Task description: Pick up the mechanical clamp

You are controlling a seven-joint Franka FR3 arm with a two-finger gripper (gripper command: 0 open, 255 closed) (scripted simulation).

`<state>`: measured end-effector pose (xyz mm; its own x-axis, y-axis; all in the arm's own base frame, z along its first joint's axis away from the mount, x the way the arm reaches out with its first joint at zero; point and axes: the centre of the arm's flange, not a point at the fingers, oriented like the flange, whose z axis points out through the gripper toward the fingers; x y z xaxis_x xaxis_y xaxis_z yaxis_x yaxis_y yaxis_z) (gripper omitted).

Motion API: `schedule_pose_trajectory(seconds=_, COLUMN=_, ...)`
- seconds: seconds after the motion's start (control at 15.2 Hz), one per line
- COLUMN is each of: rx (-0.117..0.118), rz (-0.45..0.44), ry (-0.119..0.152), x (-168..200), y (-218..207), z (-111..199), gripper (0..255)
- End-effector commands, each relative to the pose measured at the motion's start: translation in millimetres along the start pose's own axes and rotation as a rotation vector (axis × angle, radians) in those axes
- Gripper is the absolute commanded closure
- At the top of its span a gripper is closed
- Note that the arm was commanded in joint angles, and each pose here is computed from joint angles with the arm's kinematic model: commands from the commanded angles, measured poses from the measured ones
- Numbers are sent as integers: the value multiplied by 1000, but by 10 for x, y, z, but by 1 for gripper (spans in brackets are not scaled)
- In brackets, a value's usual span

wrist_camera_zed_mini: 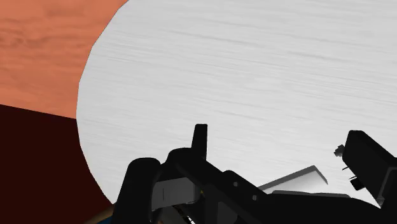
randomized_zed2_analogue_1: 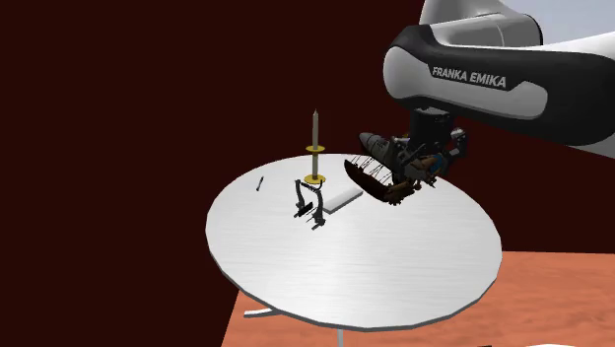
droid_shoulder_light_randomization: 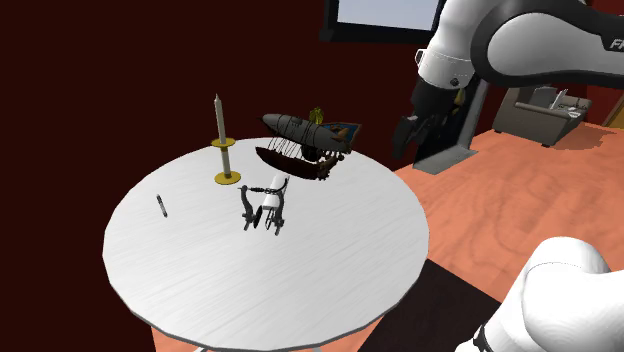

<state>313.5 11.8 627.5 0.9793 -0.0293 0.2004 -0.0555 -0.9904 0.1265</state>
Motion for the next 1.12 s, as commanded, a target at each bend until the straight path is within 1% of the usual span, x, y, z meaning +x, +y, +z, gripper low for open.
schedule_pose_trajectory(seconds=0.0, rx=0, rz=0, ry=0, x=0, y=0, z=0, gripper=0)
schedule_pose_trajectory(seconds=0.53, rx=-39, rz=-197, ry=-14, x=832, y=-592, z=408, gripper=0)
schedule_pose_trajectory(seconds=1.06, rx=-77, rz=-395, ry=-29, x=1528, y=-1318, z=852, gripper=0)
